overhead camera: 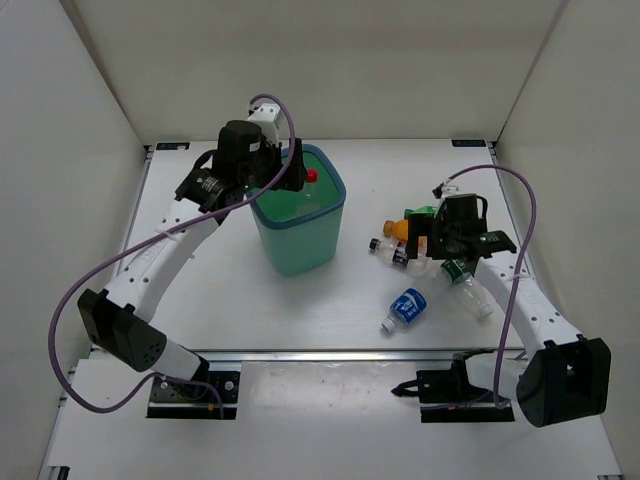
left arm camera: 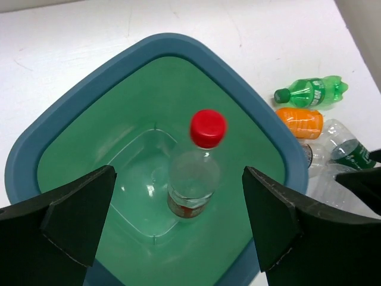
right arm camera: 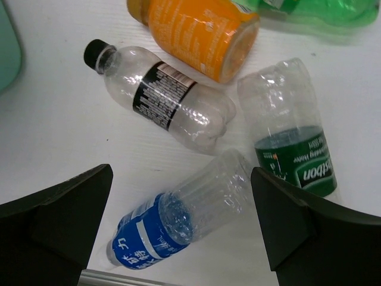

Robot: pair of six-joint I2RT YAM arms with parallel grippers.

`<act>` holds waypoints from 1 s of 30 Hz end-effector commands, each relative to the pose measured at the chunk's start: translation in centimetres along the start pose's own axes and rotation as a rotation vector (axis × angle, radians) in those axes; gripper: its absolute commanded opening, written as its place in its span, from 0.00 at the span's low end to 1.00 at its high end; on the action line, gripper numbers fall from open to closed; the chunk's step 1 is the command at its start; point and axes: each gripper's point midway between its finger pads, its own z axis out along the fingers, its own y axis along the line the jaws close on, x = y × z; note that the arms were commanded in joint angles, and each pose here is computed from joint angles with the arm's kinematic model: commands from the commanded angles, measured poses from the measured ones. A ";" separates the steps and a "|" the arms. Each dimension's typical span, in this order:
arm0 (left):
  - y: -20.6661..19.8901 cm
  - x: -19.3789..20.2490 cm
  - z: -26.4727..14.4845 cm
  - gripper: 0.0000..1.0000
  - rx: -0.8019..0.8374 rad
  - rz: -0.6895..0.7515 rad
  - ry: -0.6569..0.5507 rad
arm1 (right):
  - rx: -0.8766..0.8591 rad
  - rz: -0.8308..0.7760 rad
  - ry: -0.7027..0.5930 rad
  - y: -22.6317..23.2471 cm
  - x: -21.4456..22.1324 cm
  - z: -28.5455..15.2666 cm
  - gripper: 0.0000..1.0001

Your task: Put the plastic bottles in the bin

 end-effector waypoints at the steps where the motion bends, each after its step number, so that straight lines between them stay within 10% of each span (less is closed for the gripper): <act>1: -1.4 -3.5 -3.9 0.99 0.053 0.016 -0.103 | -0.058 -0.155 -0.096 1.3 -2.4 0.7 0.99; 6: 0.2 -4.1 -5.7 0.99 0.018 -0.009 -0.086 | -0.117 -0.417 -0.082 3.8 -3.1 2.6 0.97; 10: 9.1 -1.5 -7.8 0.99 -0.272 -0.186 -0.055 | -0.117 -0.580 -0.007 4.7 -1.6 5.2 0.97; 16: 17.5 9.1 -11.9 0.99 -0.622 -0.300 0.097 | -0.041 -0.715 0.023 3.5 -1.4 7.7 0.97; 27: 18.4 15.5 -13.4 0.98 -0.689 -0.414 0.178 | -0.006 -0.860 0.167 2.4 2.2 11.1 0.94; 28: 18.4 15.6 -13.5 0.98 -0.689 -0.418 0.182 | -0.014 -0.851 0.177 2.6 2.6 11.3 0.90; 30: 18.3 15.4 -13.4 0.99 -0.687 -0.421 0.181 | -0.018 -0.842 0.195 2.9 3.2 11.3 0.52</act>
